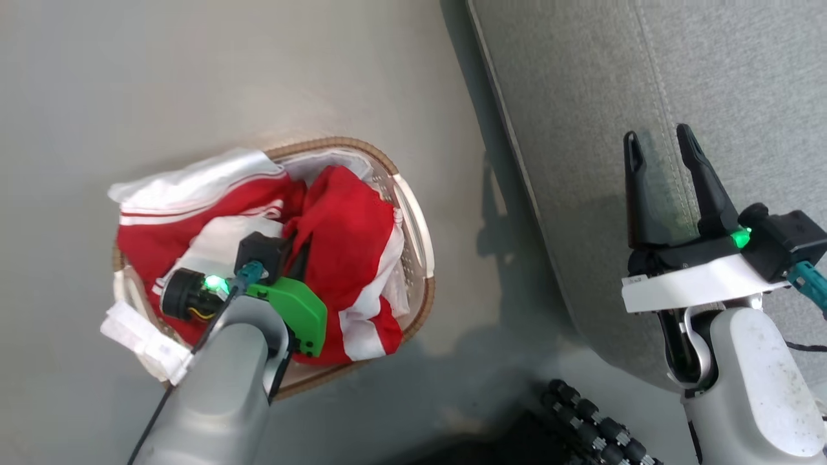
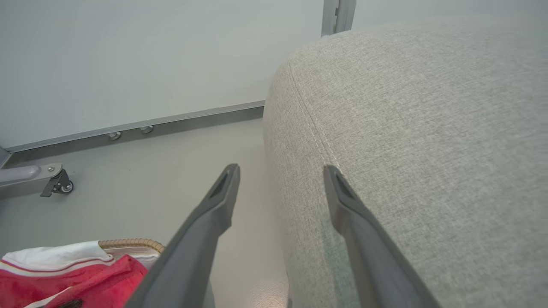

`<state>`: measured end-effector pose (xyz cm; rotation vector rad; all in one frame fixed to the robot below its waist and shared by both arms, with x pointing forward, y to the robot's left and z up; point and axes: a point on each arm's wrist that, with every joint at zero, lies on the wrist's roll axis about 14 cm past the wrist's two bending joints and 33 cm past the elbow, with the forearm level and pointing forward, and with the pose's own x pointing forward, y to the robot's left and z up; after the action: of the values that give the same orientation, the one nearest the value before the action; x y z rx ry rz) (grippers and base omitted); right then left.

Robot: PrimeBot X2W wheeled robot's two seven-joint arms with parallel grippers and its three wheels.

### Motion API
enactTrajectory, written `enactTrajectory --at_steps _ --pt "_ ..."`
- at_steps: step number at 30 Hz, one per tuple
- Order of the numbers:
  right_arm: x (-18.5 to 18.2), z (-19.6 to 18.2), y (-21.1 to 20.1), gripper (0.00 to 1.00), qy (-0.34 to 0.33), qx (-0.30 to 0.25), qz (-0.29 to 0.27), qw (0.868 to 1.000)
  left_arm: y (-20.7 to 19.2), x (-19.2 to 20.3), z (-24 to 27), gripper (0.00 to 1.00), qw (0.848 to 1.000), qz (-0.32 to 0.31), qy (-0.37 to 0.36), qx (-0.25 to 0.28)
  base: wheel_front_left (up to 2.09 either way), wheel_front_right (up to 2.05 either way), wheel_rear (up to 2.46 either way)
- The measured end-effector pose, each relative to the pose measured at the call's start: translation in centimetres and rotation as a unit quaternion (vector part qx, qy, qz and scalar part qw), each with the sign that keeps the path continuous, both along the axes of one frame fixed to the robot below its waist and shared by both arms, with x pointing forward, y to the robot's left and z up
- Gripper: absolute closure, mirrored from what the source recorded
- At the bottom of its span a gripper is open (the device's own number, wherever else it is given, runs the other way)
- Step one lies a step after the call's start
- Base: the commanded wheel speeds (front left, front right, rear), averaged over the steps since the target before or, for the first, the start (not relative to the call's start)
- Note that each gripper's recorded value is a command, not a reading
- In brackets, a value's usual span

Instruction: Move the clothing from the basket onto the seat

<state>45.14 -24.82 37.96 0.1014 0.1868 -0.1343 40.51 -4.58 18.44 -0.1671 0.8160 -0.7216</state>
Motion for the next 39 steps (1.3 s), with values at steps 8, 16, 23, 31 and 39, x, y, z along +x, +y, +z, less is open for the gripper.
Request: enactTrajectory --at_steps 8,16,23,31,39 --pt "-1.2 2.9 0.4 0.00 -0.024 -0.018 0.007 1.000 -0.3 0.3 7.0 1.00 0.996 0.022 -0.065 -0.049 0.00 0.00 0.00" --pt "-3.1 5.9 2.0 0.00 -0.052 -0.017 0.026 0.998 0.6 1.8 15.8 1.00 0.981 0.027 -0.178 -0.075 0.00 0.00 0.00" --pt "-5.6 8.6 3.7 0.00 -0.081 -0.008 0.045 0.996 1.9 3.0 24.4 1.00 0.950 0.007 -0.305 -0.073 0.00 0.00 0.00" --pt "-8.0 11.8 5.3 0.00 -0.126 -0.001 0.065 0.990 2.6 3.5 35.1 1.00 0.891 -0.026 -0.450 -0.065 0.00 0.00 0.00" --pt "-9.0 15.2 7.7 0.00 -0.177 0.002 0.100 0.979 2.8 2.8 44.9 1.00 0.824 -0.053 -0.562 -0.052 0.00 0.00 0.00"
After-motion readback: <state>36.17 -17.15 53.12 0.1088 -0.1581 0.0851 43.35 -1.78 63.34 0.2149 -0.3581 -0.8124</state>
